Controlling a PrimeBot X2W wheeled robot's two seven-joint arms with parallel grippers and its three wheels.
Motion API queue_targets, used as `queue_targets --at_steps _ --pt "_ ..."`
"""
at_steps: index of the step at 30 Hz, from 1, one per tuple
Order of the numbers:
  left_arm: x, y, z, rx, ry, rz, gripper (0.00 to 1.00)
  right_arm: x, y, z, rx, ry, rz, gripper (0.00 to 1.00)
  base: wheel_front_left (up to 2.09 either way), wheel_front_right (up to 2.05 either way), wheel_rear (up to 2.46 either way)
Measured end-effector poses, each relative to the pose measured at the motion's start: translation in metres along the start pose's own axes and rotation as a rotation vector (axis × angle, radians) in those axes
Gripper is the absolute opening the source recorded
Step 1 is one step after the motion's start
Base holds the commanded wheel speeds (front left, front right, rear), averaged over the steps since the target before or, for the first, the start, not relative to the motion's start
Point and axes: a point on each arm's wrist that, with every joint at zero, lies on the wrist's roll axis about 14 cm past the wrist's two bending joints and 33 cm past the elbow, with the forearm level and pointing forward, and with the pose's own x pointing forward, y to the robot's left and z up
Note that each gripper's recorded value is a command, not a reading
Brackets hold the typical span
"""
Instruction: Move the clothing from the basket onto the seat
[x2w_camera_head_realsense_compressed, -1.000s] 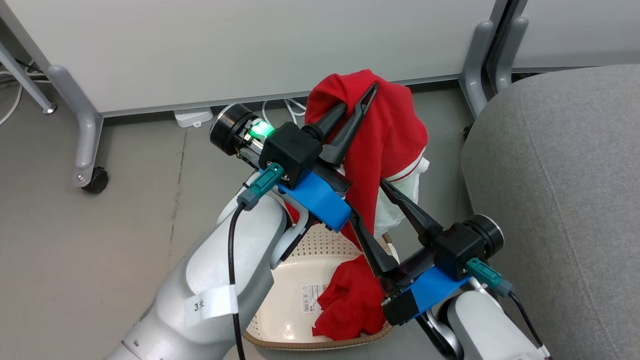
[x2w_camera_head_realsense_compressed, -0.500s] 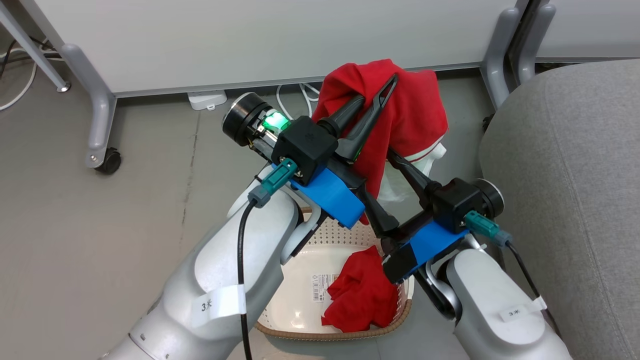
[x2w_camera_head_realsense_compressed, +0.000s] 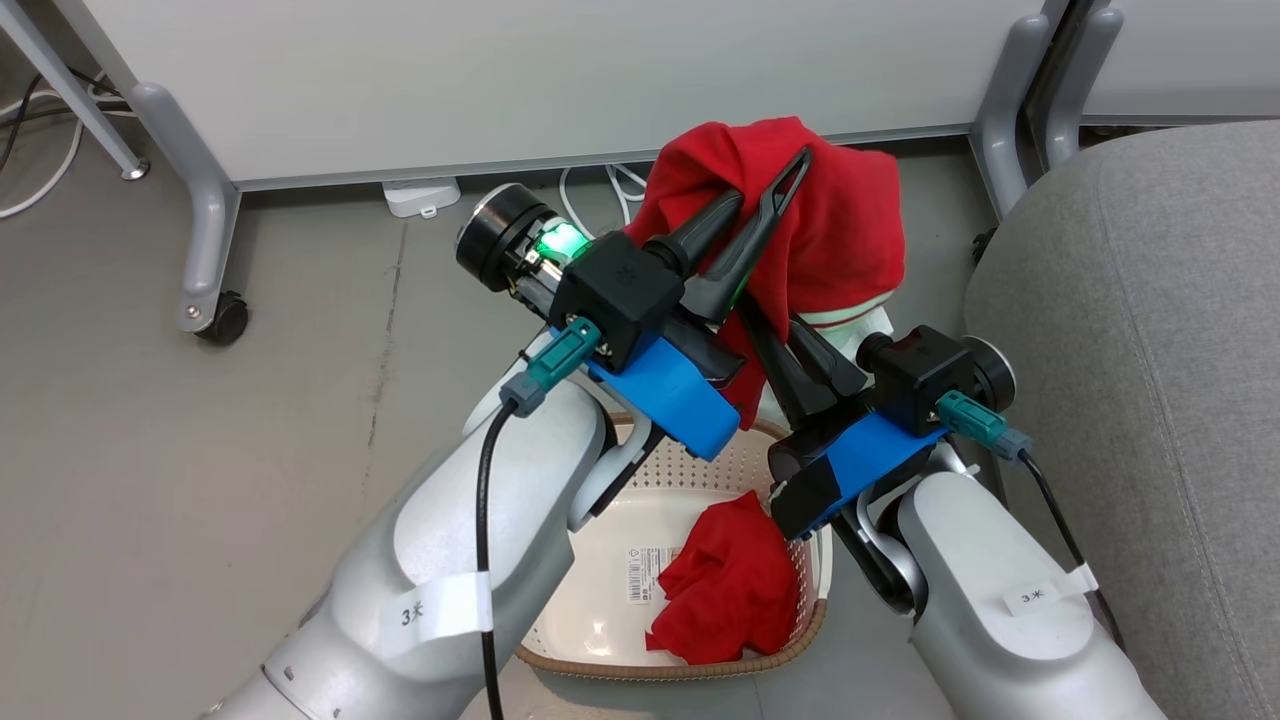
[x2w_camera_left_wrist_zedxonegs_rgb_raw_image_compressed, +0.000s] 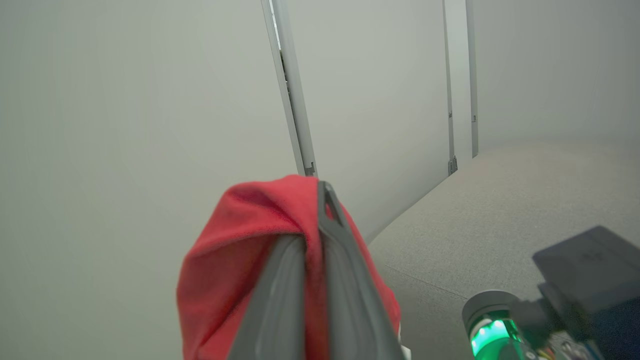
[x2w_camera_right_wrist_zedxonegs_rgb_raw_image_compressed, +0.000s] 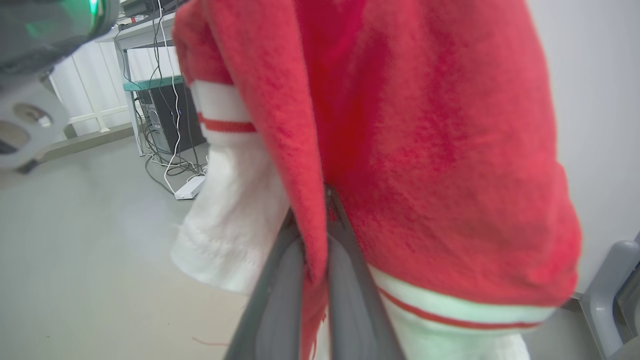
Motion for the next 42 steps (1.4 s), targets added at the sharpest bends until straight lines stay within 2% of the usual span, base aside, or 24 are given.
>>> queue_targets --at_steps 20,21,22,42 --pt "0.002 0.000 -0.004 -0.001 0.006 -0.001 0.00 -0.002 -0.003 -0.001 0.002 0.003 -0.009 0.00 0.00 0.00 0.00" --pt "0.002 0.001 -0.004 -0.002 0.006 0.002 0.45 -0.002 -0.003 -0.001 0.002 0.003 -0.008 0.00 0.00 0.00 0.00" --pt "0.002 0.003 -0.004 -0.005 0.007 0.007 1.00 -0.002 -0.003 -0.001 0.002 0.003 -0.007 0.00 0.00 0.00 0.00" --pt "0.001 0.003 -0.039 -0.039 0.098 0.007 1.00 -0.004 -0.009 -0.008 0.009 0.014 -0.021 0.00 0.00 0.00 0.00"
